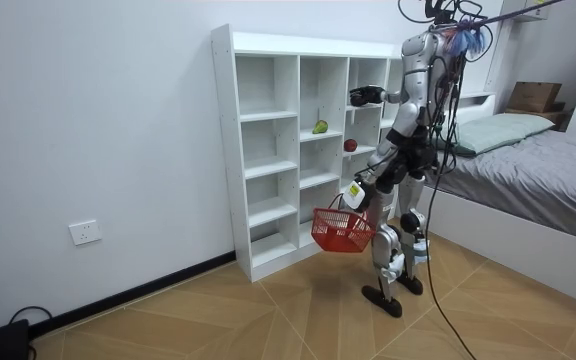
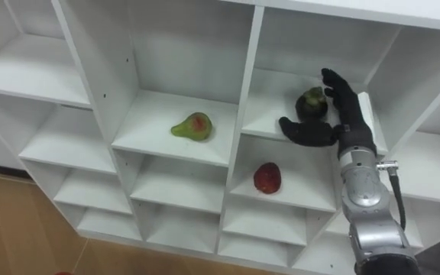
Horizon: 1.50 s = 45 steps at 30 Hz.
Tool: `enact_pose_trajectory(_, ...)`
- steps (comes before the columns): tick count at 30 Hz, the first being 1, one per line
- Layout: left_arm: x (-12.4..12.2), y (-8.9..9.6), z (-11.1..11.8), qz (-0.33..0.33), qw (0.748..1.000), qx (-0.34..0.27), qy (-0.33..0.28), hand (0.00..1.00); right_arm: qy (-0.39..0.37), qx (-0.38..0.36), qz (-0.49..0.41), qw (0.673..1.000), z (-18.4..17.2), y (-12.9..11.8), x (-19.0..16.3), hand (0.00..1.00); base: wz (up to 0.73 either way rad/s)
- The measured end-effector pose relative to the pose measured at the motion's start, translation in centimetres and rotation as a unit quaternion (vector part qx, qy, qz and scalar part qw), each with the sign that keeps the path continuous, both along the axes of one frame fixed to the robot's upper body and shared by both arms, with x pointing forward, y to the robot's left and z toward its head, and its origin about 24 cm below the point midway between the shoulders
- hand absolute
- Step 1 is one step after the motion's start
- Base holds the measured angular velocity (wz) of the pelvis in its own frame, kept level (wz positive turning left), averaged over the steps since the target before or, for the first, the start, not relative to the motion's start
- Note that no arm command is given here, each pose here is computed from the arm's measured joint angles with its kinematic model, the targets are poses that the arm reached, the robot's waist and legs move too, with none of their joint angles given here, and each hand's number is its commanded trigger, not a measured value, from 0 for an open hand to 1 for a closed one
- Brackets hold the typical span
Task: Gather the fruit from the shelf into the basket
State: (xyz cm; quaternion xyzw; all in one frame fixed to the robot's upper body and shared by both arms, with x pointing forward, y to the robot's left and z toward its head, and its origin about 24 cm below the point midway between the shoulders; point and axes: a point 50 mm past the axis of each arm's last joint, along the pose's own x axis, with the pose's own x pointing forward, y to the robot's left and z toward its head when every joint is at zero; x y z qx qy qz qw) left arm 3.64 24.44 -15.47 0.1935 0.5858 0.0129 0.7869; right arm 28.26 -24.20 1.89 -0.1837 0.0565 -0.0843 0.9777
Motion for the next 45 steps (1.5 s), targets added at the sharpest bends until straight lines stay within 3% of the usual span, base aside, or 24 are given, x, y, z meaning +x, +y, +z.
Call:
enact_pose_trajectory(8,-0.3,0.1,-0.1,0.006,1.000,0.005,0.018,1.00,0.004,-0.013,-0.010,1.000,0.2,-0.9,0.1,1.00,0.02)
enact_pose_trajectory(27,0.1,0.1,0.0,-0.014,0.999,0.012,0.026,1.00,0.014,-0.012,-0.003,1.000,0.2,-0.5,0.3,1.00,0.00)
enact_pose_trajectory(33,0.9,0.0,0.1,-0.020,1.000,0.011,0.015,1.00,0.009,0.038,0.011,0.999,0.6,0.4,0.3,1.00,0.00)
enact_pose_trajectory(45,4.7,-0.8,1.0,-0.013,0.997,-0.002,-0.077,1.00,-0.007,0.153,0.056,0.987,0.3,3.1,-1.5,1.00,-0.05)
